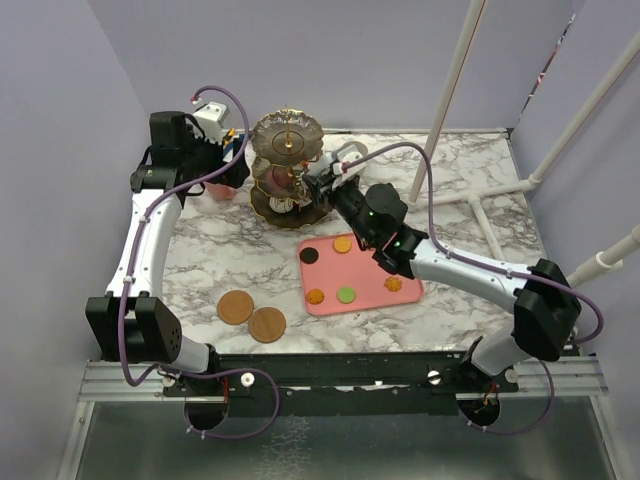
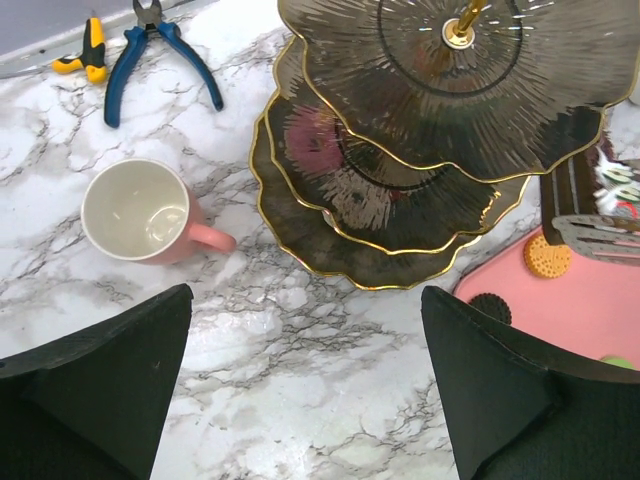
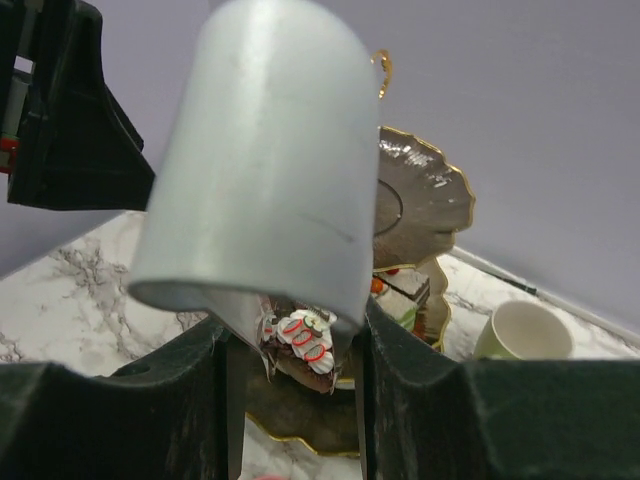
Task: Serve the afternoon tea
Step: Place the desert on the desert table.
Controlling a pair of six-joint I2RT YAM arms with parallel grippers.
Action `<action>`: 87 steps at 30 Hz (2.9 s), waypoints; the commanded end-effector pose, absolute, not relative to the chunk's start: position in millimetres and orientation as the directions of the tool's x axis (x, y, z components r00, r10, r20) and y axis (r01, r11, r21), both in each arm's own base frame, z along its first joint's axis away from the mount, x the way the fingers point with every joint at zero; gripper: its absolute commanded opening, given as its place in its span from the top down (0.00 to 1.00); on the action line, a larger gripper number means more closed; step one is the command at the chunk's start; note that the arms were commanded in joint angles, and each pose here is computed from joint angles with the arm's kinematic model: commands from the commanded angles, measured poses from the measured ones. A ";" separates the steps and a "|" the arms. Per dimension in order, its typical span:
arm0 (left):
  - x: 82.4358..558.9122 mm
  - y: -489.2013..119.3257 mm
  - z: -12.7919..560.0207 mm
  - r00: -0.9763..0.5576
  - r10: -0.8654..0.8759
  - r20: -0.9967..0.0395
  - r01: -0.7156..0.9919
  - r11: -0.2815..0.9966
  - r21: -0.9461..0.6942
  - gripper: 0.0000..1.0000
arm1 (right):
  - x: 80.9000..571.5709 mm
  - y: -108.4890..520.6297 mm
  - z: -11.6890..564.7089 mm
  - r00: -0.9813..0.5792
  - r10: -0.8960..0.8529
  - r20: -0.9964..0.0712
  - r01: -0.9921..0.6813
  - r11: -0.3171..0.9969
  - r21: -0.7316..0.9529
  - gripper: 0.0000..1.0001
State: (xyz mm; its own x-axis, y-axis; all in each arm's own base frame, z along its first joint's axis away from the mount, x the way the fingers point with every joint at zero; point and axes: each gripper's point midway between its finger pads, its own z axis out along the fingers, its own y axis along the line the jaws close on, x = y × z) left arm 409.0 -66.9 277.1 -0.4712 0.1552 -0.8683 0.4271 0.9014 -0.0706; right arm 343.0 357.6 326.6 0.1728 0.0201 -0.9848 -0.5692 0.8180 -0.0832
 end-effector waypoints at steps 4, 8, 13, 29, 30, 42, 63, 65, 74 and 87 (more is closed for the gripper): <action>409.4 -52.1 294.1 -0.458 0.105 -0.883 0.408 0.907 -0.103 0.03 | 362.6 396.7 320.5 0.164 -0.042 -0.986 -0.718 0.680 -0.148 0.97; 408.9 -47.7 295.1 -0.456 0.100 -0.884 0.402 0.910 -0.105 0.03 | 375.5 397.5 317.5 0.166 -0.066 -0.984 -0.716 0.678 -0.166 0.97; 408.4 -45.9 294.6 -0.459 0.092 -0.884 0.399 0.910 -0.113 0.03 | 387.2 398.9 310.2 0.195 -0.096 -0.976 -0.710 0.672 -0.208 0.97; 403.1 -39.2 295.4 -0.449 0.100 -0.888 0.396 0.913 -0.097 0.03 | 414.9 396.6 283.2 0.215 -0.183 -0.959 -0.703 0.653 -0.282 0.87; 402.9 -39.3 295.1 -0.451 0.098 -0.887 0.396 0.913 -0.100 0.03 | 414.4 397.0 283.3 0.215 -0.185 -0.959 -0.707 0.648 -0.284 0.84; 400.7 -45.8 302.8 -0.435 0.091 -0.896 0.426 0.897 -0.116 0.01 | 403.7 396.3 292.2 0.224 -0.169 -0.960 -0.729 0.624 -0.280 0.56; 400.6 -57.4 317.6 -0.412 0.079 -0.908 0.482 0.864 -0.144 0.01 | 379.3 384.2 322.9 0.247 -0.092 -0.965 -0.750 0.613 -0.250 0.47; 401.6 -58.8 321.0 -0.404 0.079 -0.912 0.492 0.859 -0.144 0.01 | 374.9 380.7 327.6 0.250 -0.081 -0.965 -0.750 0.614 -0.246 0.48; 426.0 -98.5 349.9 -0.364 0.065 -0.929 0.623 0.759 -0.191 0.04 | 340.9 345.8 348.8 0.232 -0.011 -0.973 -0.743 0.643 -0.184 0.48; 468.2 -171.6 342.6 -0.313 0.148 -0.938 0.788 0.591 -0.170 0.20 | 307.6 297.4 332.2 0.152 -0.013 -0.988 -0.706 0.698 -0.118 0.48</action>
